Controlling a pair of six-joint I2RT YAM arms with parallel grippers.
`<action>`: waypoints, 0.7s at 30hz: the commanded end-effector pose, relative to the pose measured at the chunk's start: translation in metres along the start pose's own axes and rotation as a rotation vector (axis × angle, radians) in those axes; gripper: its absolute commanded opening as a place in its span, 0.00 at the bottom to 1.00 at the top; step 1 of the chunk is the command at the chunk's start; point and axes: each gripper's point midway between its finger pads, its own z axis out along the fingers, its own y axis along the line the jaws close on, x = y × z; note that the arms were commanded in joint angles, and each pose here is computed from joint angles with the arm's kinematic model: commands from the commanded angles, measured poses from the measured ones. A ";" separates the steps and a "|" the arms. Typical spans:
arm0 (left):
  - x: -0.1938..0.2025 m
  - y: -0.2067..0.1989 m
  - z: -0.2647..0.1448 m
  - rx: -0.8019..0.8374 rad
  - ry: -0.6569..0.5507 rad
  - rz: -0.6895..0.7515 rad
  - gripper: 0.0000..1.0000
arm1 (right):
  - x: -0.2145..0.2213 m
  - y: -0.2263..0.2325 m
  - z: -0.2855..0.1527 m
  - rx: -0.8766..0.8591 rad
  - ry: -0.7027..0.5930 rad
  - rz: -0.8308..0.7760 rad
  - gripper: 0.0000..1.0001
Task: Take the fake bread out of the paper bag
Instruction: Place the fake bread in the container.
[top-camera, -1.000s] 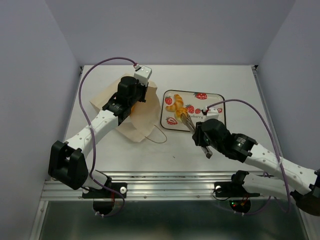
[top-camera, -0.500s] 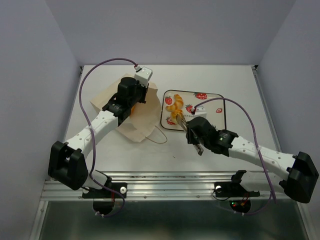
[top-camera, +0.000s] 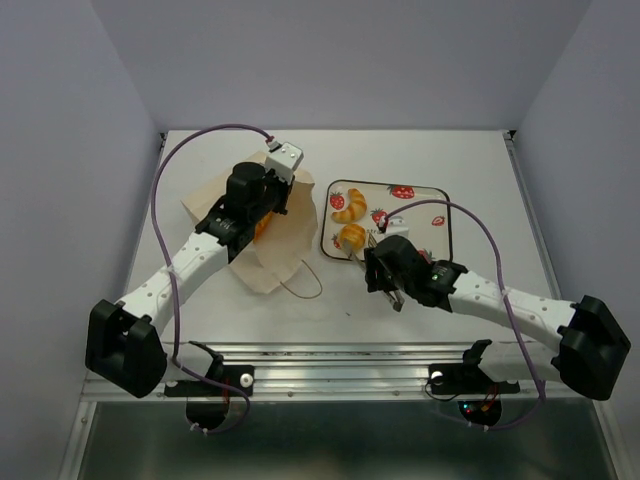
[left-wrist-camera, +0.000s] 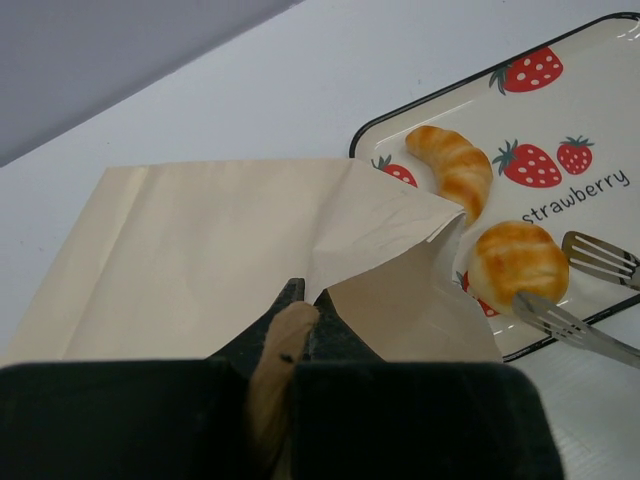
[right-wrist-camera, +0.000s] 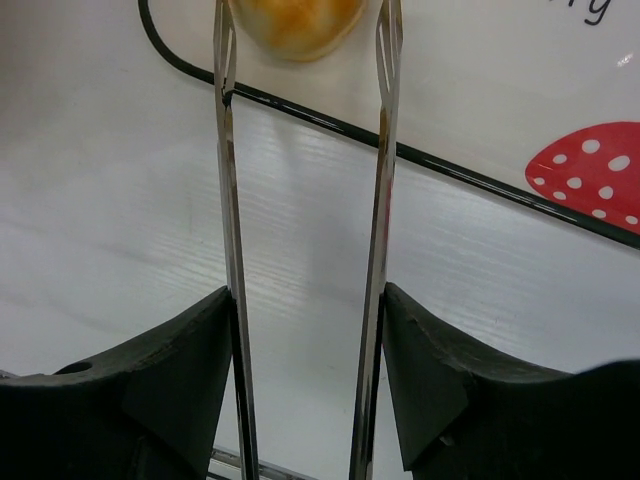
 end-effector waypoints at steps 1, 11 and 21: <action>-0.025 0.000 -0.008 0.004 -0.086 0.007 0.00 | -0.026 0.010 -0.008 -0.051 -0.088 0.028 0.63; -0.029 0.001 -0.004 -0.007 -0.089 -0.023 0.00 | -0.060 0.007 -0.049 -0.074 -0.178 0.049 0.61; -0.031 0.001 0.003 -0.015 -0.093 -0.063 0.00 | -0.083 0.072 -0.114 -0.516 -0.223 -0.007 0.61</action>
